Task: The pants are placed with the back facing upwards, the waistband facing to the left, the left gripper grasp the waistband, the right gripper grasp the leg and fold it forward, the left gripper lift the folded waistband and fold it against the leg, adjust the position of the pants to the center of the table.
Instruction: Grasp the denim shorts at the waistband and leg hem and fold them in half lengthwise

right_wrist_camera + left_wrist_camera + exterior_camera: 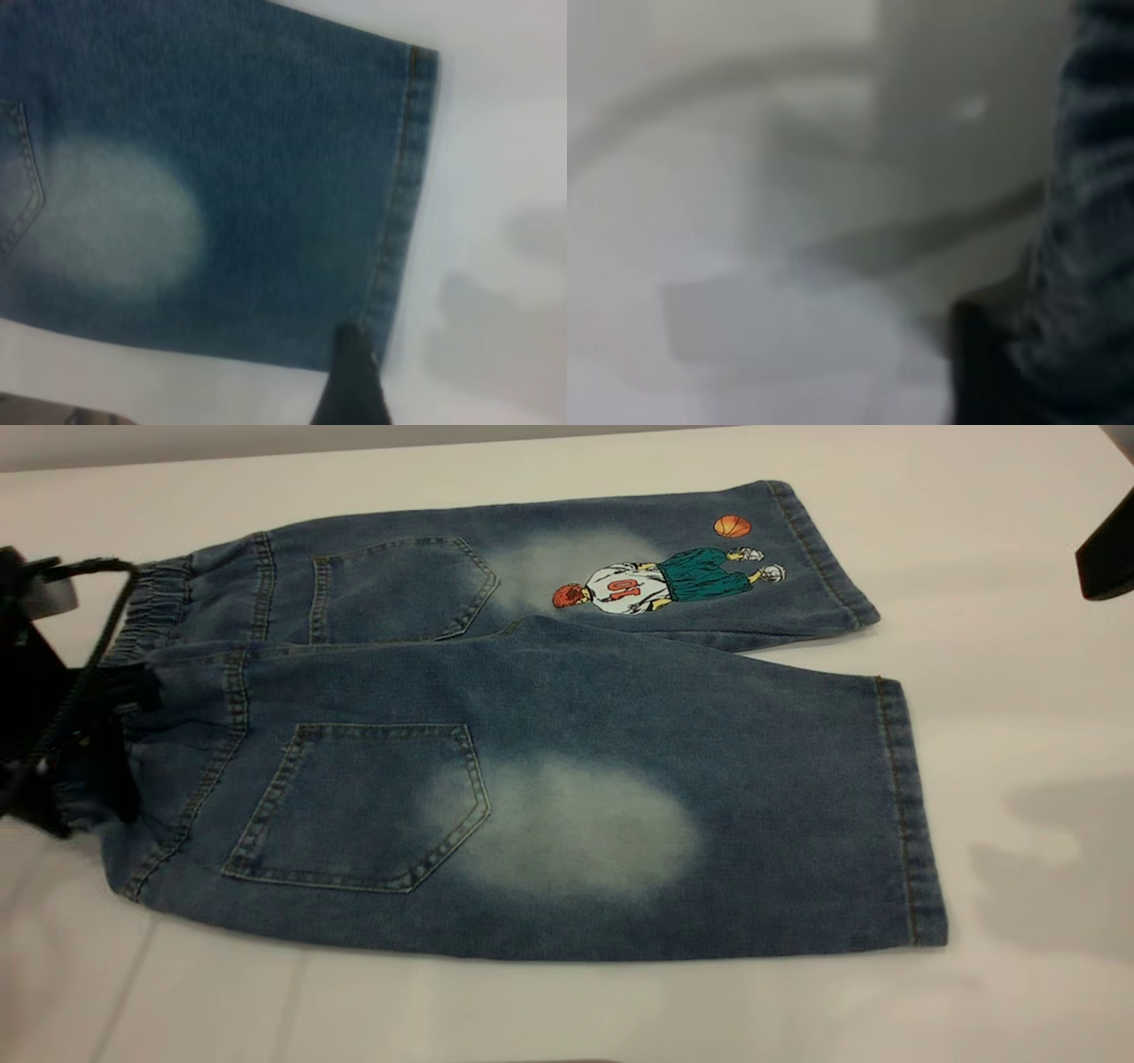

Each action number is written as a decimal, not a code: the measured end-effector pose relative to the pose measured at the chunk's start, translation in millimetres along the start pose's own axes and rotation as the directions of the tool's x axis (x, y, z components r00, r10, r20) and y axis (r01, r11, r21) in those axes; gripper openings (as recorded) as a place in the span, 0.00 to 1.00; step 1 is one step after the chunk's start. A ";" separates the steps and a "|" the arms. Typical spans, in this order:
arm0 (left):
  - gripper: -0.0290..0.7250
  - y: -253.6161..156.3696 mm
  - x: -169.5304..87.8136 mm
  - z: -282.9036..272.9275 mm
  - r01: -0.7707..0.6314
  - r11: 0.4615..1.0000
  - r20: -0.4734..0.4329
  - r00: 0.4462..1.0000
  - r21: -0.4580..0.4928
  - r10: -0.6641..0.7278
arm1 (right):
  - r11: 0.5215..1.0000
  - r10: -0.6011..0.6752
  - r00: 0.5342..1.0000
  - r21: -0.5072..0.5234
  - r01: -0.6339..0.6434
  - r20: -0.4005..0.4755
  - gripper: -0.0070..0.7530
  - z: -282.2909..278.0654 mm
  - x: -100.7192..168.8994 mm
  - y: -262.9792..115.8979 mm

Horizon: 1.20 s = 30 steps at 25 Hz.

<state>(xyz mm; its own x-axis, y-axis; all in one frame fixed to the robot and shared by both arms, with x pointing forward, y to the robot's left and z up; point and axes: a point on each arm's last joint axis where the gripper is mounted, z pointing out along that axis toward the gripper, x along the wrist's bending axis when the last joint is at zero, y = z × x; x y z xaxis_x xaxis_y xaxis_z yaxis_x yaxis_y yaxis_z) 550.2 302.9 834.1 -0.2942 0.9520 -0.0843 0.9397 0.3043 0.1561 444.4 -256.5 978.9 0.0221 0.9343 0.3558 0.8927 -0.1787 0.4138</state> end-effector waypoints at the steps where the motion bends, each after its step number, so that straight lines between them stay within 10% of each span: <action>1: 0.32 -0.4 -3.3 0.1 -0.011 1.000 0.003 1.000 -0.006 0.011 | 1.000 0.004 1.000 0.010 -0.004 -0.002 0.63 0.5 -0.1 -1.3; 4: 0.17 -0.4 -8.0 -0.1 -0.024 1.000 0.008 1.000 -0.020 0.024 | 0.998 0.039 0.999 0.040 -0.038 -0.010 0.63 3.9 -1.8 -9.6; 30: 0.16 10.5 -15.2 -45.2 -0.046 0.988 0.046 0.998 -0.146 0.053 | 0.815 0.489 0.863 0.421 -0.399 -0.129 0.61 133.4 -29.2 -81.7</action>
<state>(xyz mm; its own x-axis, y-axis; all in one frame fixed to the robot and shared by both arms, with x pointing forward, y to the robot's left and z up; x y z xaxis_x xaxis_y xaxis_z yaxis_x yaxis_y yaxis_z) 556.7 293.1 881.4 -0.2357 0.9642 -0.1213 0.9165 0.2620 0.3022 430.9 -228.0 822.9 0.3975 0.6788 0.6174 0.9080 -0.3882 -0.1577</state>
